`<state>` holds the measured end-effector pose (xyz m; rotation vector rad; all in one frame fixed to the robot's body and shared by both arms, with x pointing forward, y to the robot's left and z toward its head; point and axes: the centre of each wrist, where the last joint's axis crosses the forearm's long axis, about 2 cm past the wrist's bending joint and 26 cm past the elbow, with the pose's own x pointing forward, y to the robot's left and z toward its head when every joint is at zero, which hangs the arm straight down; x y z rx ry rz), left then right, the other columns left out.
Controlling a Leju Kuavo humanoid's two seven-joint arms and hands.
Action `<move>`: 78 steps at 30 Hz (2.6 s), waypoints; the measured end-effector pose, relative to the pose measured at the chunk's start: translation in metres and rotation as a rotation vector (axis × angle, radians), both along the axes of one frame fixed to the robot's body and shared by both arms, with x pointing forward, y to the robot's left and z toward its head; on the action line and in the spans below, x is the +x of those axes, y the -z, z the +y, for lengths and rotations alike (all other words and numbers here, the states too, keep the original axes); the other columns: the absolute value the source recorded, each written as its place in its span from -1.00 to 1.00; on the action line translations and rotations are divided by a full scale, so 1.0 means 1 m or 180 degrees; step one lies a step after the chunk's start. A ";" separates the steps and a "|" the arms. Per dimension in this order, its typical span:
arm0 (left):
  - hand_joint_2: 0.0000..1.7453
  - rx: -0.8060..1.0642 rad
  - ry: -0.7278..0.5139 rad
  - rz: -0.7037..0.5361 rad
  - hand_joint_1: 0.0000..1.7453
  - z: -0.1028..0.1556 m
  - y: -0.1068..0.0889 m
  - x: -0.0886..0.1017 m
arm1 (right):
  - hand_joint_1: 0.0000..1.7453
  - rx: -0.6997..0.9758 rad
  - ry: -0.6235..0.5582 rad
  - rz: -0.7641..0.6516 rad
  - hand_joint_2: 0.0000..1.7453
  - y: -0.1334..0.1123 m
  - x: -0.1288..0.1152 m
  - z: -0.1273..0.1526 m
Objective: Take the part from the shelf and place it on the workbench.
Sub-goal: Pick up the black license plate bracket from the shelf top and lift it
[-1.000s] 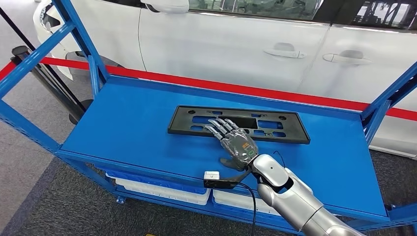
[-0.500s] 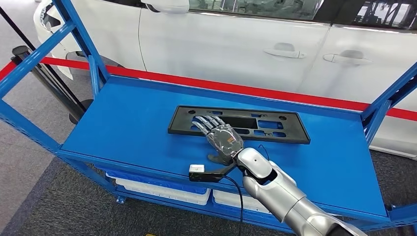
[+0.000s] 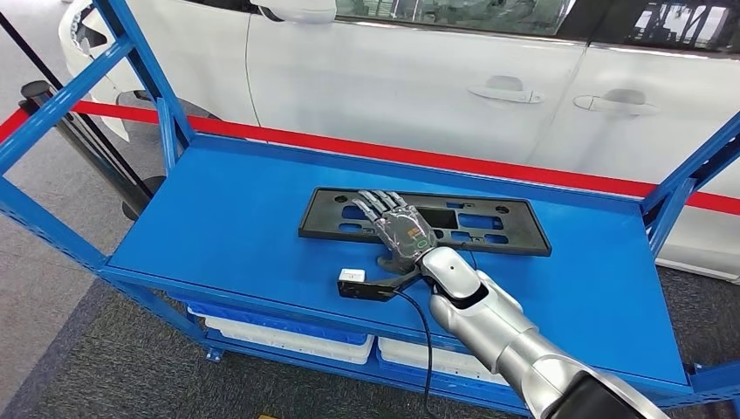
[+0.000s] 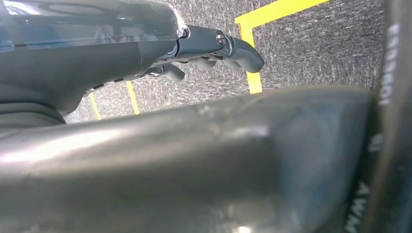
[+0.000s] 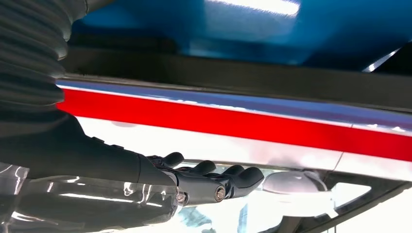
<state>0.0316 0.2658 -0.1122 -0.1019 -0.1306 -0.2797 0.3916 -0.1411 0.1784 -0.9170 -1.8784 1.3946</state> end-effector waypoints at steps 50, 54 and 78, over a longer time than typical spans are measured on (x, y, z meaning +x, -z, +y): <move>1.00 -0.0097 -0.0133 -0.0123 -1.00 0.003 0.000 0.003 | 1.00 -0.0117 0.0577 -0.0038 1.00 0.013 0.024 -0.056; 1.00 -0.0090 -0.0150 -0.0130 -1.00 0.003 0.000 0.002 | 1.00 -0.0120 0.0594 -0.0042 1.00 0.013 0.024 -0.058; 1.00 -0.0023 -0.0332 -0.0100 -1.00 0.006 0.000 0.000 | 1.00 0.0484 0.0763 -0.0528 1.00 -0.010 0.015 -0.106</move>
